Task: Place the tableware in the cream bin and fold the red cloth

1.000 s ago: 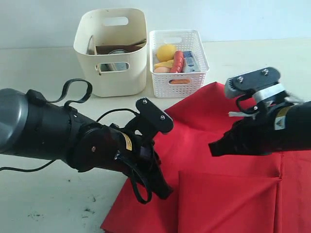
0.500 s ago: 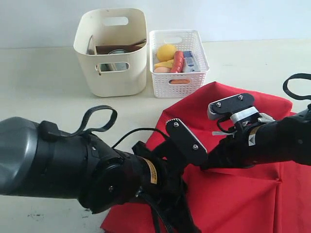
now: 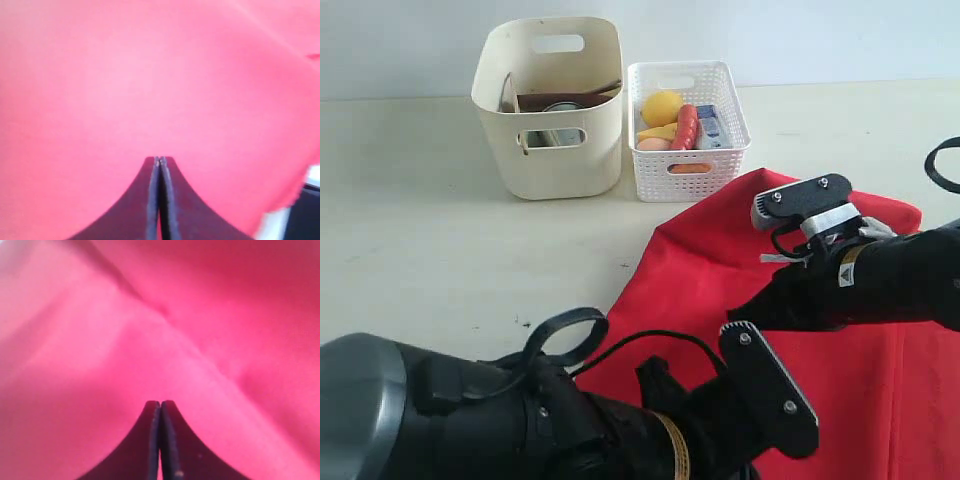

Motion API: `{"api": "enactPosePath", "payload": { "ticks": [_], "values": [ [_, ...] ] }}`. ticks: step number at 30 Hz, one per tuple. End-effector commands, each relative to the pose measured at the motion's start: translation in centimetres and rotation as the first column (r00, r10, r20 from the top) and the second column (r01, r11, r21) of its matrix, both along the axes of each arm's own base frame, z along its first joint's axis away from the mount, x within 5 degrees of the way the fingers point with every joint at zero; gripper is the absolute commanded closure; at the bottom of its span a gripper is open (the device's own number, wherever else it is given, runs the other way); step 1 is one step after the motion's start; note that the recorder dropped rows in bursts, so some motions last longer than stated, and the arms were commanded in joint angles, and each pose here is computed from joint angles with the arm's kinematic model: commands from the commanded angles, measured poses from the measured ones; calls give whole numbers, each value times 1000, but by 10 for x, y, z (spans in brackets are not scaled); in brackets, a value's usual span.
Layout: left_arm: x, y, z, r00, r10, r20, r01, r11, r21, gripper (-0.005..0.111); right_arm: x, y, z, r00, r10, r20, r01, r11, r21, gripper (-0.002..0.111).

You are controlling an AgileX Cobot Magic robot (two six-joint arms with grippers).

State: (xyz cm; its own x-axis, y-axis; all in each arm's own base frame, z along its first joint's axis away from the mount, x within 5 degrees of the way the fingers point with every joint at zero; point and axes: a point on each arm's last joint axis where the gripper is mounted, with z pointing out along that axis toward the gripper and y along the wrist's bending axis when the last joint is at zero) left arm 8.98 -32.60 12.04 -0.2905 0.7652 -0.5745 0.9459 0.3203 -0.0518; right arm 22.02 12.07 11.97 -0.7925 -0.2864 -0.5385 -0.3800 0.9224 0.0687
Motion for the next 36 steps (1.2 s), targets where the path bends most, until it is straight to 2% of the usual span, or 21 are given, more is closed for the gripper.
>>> {"api": "enactPosePath", "payload": {
  "ticks": [1,6,11,14,18,22,26,30,33,36],
  "values": [
    [-20,-5,17,998,-67,14,67,997,-41,107,-1,0,12,999,13,32,-14,1000,10,108],
    [-19,3,49,992,-111,52,115,990,-79,107,-4,-2,8,1000,15,-26,-15,1000,-18,108],
    [-4,23,85,992,-95,85,104,989,-109,107,-6,-3,-12,994,42,-97,-50,996,-73,108],
    [15,45,91,995,-35,93,43,995,-94,107,-6,-13,-26,983,3,-185,-25,993,-117,108],
    [44,83,88,991,106,83,-100,992,-71,107,-4,-39,-33,960,-69,-271,22,984,-174,108],
    [63,126,87,963,258,75,-253,965,-65,107,5,-64,-28,959,-145,-242,101,978,-184,108],
    [68,160,89,918,392,57,-386,918,-91,107,23,-92,-19,965,-238,-108,222,965,-139,108],
    [61,177,89,904,423,67,-415,903,-113,107,41,-108,-7,948,-313,-58,305,945,-117,108],
    [57,181,92,901,427,79,-414,900,-137,107,45,-108,6,947,-316,-61,307,944,-124,108],
    [55,182,93,896,440,57,-428,891,-149,107,52,-113,20,943,-331,36,333,939,-84,108]
  ]
}}
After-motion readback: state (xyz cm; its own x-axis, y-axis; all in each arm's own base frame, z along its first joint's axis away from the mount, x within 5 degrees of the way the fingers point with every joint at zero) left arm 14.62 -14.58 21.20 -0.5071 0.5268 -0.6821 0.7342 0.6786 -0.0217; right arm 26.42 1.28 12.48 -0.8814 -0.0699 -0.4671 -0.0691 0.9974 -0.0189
